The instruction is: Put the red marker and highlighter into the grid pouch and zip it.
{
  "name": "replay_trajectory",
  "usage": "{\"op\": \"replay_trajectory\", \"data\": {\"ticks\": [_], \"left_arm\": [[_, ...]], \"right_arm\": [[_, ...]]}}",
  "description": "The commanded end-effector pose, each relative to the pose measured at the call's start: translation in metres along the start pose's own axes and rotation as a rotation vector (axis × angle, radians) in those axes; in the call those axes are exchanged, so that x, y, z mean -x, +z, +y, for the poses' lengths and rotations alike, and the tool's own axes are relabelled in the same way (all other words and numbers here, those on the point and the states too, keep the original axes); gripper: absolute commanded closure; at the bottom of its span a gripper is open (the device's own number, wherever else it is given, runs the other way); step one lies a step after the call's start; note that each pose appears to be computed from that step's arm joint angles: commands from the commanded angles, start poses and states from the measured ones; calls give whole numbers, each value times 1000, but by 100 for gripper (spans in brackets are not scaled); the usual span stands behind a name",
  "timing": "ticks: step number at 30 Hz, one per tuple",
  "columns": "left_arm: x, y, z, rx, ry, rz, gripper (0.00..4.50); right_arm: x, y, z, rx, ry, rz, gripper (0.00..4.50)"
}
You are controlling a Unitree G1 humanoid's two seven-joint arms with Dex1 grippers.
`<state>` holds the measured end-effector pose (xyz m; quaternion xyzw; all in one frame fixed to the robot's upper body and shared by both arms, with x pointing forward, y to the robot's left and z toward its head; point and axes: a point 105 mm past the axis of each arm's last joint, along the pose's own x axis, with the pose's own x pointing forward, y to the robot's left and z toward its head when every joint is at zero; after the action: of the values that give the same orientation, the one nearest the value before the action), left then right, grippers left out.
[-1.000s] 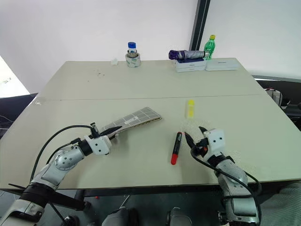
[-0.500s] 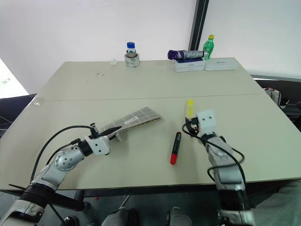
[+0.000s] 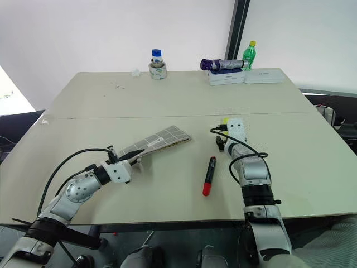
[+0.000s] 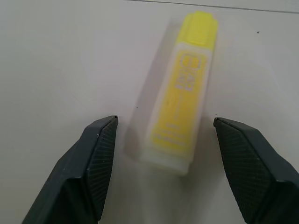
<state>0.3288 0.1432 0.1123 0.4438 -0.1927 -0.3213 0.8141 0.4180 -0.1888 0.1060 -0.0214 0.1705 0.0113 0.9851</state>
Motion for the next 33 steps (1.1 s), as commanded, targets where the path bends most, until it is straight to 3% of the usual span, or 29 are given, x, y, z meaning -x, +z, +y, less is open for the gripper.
{"op": "replay_trajectory", "data": {"ticks": [1, 3, 4, 7, 10, 12, 17, 23, 33], "left_arm": [[0, 7, 12, -21, 44, -22, 450], [0, 7, 13, -23, 45, -22, 450], [0, 7, 13, -23, 45, -22, 450], [0, 8, 13, -23, 45, -22, 450], [0, 7, 14, -20, 49, -21, 450], [-1, 7, 15, -11, 55, -21, 450], [-2, 5, 17, -7, 57, -23, 450], [-5, 4, 23, -11, 64, -25, 450], [-7, 10, 22, -28, 54, -52, 450]], "right_arm": [[-1, 4, -1, -12, -6, -11, 244], [0, 7, -1, -14, -3, -27, 349], [1, 8, -2, -5, -1, -36, 366], [9, 28, 9, 66, 103, -158, 365], [49, 42, 58, 275, 527, -349, 365], [74, 38, 70, 255, 736, -360, 365], [103, 27, 66, 341, 927, -348, 365], [103, 6, 48, 436, 946, -236, 365], [80, 0, 42, 556, 843, -218, 365]]}}
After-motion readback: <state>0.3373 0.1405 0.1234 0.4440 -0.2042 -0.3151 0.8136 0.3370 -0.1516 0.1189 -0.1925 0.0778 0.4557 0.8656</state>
